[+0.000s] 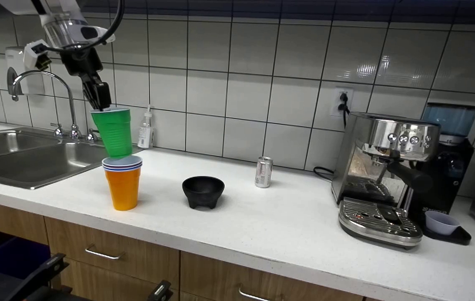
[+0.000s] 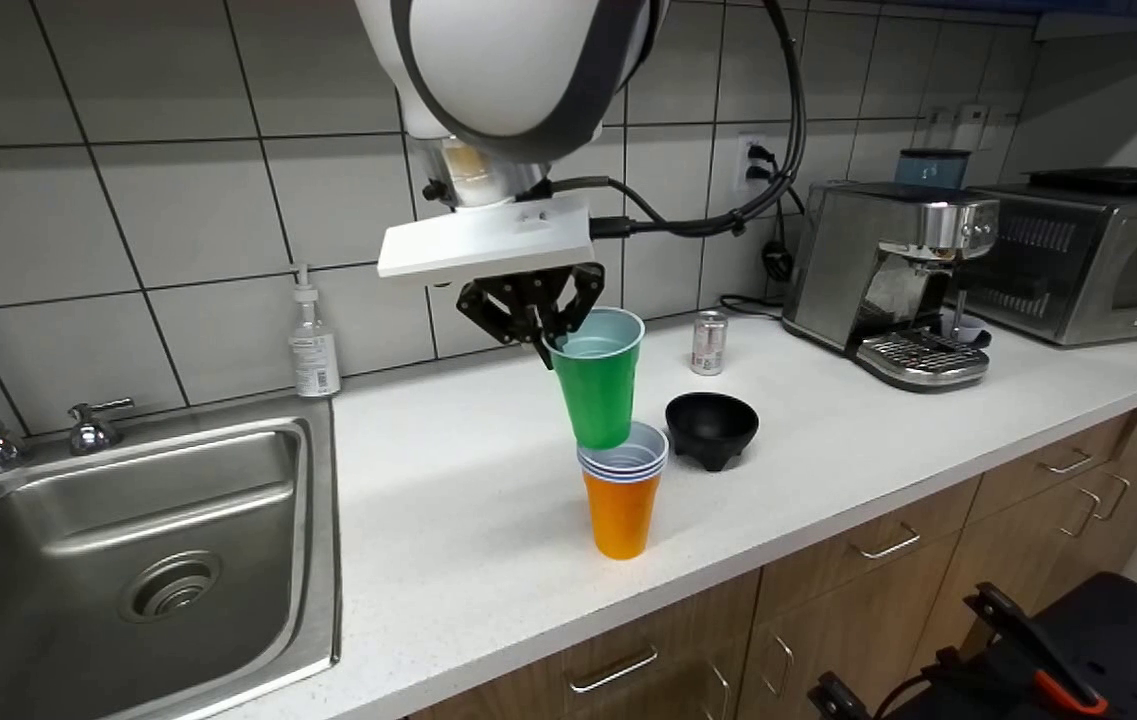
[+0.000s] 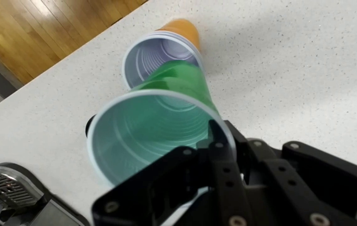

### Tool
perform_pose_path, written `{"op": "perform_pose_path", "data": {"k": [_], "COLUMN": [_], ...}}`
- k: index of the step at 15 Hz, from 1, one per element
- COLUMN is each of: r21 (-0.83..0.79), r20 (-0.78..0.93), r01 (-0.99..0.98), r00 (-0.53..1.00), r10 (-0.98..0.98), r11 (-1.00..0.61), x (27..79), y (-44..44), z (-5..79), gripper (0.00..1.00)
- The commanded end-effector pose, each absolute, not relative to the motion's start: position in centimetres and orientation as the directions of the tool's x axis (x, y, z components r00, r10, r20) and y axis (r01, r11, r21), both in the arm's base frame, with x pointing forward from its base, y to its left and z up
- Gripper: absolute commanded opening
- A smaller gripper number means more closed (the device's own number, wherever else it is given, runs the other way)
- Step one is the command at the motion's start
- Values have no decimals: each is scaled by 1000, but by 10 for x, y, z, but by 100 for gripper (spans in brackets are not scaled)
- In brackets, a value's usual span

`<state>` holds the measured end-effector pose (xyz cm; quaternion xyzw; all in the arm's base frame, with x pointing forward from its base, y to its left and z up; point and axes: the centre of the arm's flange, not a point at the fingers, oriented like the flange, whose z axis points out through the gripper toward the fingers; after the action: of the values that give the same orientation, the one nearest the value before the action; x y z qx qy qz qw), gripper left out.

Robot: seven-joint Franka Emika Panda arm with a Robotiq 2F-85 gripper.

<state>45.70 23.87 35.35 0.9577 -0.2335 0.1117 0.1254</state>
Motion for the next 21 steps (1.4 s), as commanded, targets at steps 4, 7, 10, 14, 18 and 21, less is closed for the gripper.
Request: {"op": "perform_pose_path", "data": {"k": [4,7,10,14,18,21], "r21": [194,196,200,211,211,206], "r20": [252,245,240,240,245,250], "r01": [-530,-538,-544,-546,-554,-559], "r00": [840,836,834,833,828,824], "r10": [-481,-491,-497,-499,-505,-509], "r11": [-825,-820,-815,-811,-805,-803], "x": [452,451,449,446,445,444], "y": [225,223,219,218,218,219], "z": [350,346,344,342,343,344], "gripper": [1,1,1,44,74,98]}}
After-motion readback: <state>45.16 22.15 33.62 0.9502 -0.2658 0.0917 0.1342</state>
